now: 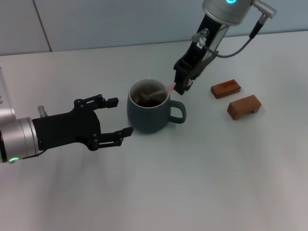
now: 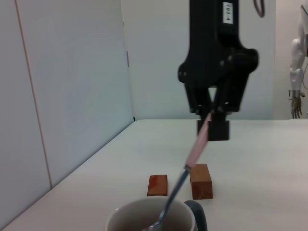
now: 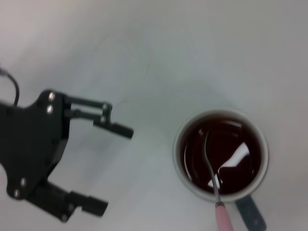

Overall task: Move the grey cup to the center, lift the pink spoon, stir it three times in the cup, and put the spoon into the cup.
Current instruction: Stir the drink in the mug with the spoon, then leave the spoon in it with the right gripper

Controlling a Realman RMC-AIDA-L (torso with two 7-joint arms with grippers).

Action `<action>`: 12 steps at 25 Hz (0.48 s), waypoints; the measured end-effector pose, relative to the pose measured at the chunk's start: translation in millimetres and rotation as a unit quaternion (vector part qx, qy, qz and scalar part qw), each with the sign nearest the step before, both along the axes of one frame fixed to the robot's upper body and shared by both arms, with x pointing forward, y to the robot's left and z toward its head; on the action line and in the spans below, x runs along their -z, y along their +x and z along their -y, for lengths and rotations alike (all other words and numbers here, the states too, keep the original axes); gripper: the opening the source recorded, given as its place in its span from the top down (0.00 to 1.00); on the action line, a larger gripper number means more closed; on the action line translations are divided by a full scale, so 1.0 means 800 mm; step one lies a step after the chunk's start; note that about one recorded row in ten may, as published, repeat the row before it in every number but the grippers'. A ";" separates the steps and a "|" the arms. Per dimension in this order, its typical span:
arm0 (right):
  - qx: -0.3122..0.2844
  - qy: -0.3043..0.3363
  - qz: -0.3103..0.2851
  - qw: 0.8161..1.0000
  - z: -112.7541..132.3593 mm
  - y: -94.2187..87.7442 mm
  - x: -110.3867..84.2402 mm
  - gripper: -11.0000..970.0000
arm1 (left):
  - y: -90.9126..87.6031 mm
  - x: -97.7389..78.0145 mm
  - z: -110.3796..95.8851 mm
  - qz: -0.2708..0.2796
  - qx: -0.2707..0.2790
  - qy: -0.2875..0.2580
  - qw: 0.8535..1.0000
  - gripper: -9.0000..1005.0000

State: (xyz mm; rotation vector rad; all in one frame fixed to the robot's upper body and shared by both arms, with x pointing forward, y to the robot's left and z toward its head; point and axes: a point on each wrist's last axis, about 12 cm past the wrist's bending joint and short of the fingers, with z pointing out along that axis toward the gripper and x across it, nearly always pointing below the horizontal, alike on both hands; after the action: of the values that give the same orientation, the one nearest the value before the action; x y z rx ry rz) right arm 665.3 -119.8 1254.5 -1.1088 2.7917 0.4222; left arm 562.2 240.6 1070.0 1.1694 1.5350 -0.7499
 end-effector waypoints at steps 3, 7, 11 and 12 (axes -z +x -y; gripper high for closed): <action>0.004 -0.002 0.008 1.000 0.003 0.003 -0.002 0.86 | 0.000 0.001 0.001 0.001 0.002 -0.001 1.000 0.18; 0.018 -0.013 0.012 1.000 0.020 0.009 -0.003 0.86 | 0.000 0.000 0.003 0.003 0.004 -0.001 1.000 0.18; 0.019 -0.015 -0.007 1.000 0.029 0.004 0.000 0.86 | 0.001 0.000 0.004 0.003 0.004 -0.002 1.000 0.18; 0.015 -0.015 -0.012 1.000 0.027 0.001 0.001 0.86 | 0.001 0.000 0.004 0.003 0.004 -0.002 1.000 0.18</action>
State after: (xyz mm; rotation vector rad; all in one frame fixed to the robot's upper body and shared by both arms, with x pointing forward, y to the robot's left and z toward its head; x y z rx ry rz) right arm 666.3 -141.3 1253.7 -1.0730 2.8411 0.3951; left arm 562.7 237.5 1070.1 1.1750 1.5245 -0.7547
